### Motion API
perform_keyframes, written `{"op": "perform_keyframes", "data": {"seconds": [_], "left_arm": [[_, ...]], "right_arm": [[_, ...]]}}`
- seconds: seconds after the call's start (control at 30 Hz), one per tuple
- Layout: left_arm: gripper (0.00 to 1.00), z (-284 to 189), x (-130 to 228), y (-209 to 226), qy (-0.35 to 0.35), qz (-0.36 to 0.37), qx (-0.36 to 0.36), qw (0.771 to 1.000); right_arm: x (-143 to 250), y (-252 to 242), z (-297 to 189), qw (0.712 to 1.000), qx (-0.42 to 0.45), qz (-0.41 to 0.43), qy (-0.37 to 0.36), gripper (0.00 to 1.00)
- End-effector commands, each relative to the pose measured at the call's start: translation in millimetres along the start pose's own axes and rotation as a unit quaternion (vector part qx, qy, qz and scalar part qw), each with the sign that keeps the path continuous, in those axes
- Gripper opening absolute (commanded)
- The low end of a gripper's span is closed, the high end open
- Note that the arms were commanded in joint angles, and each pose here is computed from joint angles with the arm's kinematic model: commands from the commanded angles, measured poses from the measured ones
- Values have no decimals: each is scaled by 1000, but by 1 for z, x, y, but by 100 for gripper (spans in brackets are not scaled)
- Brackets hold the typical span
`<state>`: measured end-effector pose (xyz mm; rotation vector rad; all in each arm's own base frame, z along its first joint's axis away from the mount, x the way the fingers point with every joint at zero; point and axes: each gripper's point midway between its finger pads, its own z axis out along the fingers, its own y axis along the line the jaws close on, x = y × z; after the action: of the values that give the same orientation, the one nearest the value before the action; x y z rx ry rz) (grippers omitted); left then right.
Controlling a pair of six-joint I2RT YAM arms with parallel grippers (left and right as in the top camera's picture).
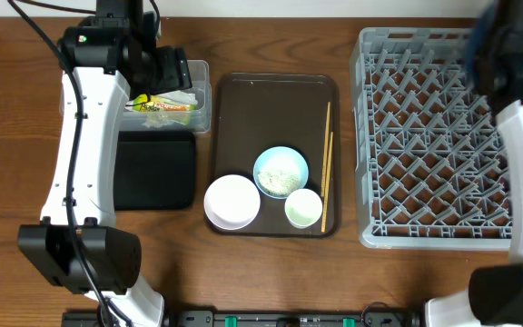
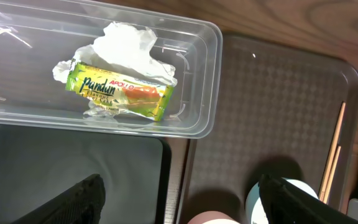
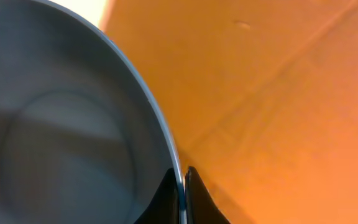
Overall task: Sort waste into correct bins and load items into the dishwasher rack
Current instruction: 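Lift the blue plate and stand it upright in the rack's back right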
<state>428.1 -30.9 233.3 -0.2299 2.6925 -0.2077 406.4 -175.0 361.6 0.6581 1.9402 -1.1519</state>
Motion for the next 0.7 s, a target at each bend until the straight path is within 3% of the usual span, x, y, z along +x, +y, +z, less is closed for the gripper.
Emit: {"op": "perform_keyframes", "data": {"seconds": [0.0,0.07,0.1,0.3,0.67], "left_arm": [[82,-6,-4,1,-10,5,-4,1000],[83,-6,-4,1,-10,5,-4,1000],[96,-6,-4,1,-10,5,-4,1000],[96,-6,-4,1,-10,5,-4,1000],[97,-6,-4,1,-10,5,-4,1000]], "right_arm": [[5,-21,24,994,55,-96,19,1],[5,-16,34,989,45,-140,20,1],[3,-15,37,986,42,-161,19,1],[-13,-8,55,976,45,-214,-7,1],[-26,37,102,925,58,-374,-44,1]]}}
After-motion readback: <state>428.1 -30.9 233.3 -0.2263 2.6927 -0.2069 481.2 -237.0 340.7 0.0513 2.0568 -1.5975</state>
